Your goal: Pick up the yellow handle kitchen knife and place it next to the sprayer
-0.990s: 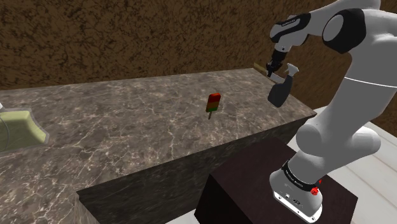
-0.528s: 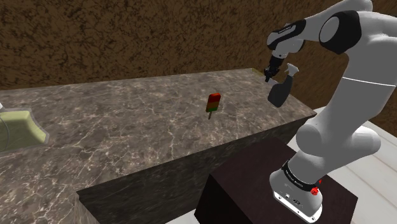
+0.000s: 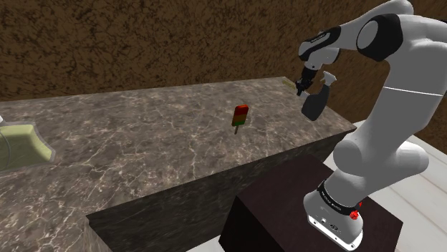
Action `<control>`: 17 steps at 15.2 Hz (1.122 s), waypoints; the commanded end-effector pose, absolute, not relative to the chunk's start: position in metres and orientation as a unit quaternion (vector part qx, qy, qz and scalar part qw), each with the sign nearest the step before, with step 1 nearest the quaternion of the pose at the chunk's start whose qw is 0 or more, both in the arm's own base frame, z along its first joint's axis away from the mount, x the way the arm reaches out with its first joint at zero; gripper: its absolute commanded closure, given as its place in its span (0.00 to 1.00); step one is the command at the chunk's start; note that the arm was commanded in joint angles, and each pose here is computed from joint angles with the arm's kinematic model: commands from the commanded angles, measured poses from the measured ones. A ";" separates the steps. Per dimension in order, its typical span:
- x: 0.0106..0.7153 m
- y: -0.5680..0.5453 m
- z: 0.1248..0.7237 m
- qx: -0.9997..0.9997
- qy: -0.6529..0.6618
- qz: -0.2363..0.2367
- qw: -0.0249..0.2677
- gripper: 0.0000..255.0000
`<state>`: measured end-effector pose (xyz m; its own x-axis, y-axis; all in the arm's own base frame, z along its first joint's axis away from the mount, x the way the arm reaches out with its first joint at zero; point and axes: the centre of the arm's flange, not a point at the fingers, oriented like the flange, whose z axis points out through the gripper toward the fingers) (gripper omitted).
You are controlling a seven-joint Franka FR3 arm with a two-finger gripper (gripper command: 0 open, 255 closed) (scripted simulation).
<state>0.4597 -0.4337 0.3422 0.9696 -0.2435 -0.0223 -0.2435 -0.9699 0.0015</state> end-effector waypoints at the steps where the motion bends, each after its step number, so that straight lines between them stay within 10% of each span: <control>1: 0.460 -0.434 0.342 -0.992 0.123 0.011 0.001 1.00; 3: 0.460 -0.434 0.342 -0.992 0.123 0.011 0.001 1.00; 4: 0.460 -0.434 0.342 -0.992 0.123 0.011 0.001 0.00; 17: 0.461 -0.434 0.392 -0.992 0.123 0.011 0.001 0.00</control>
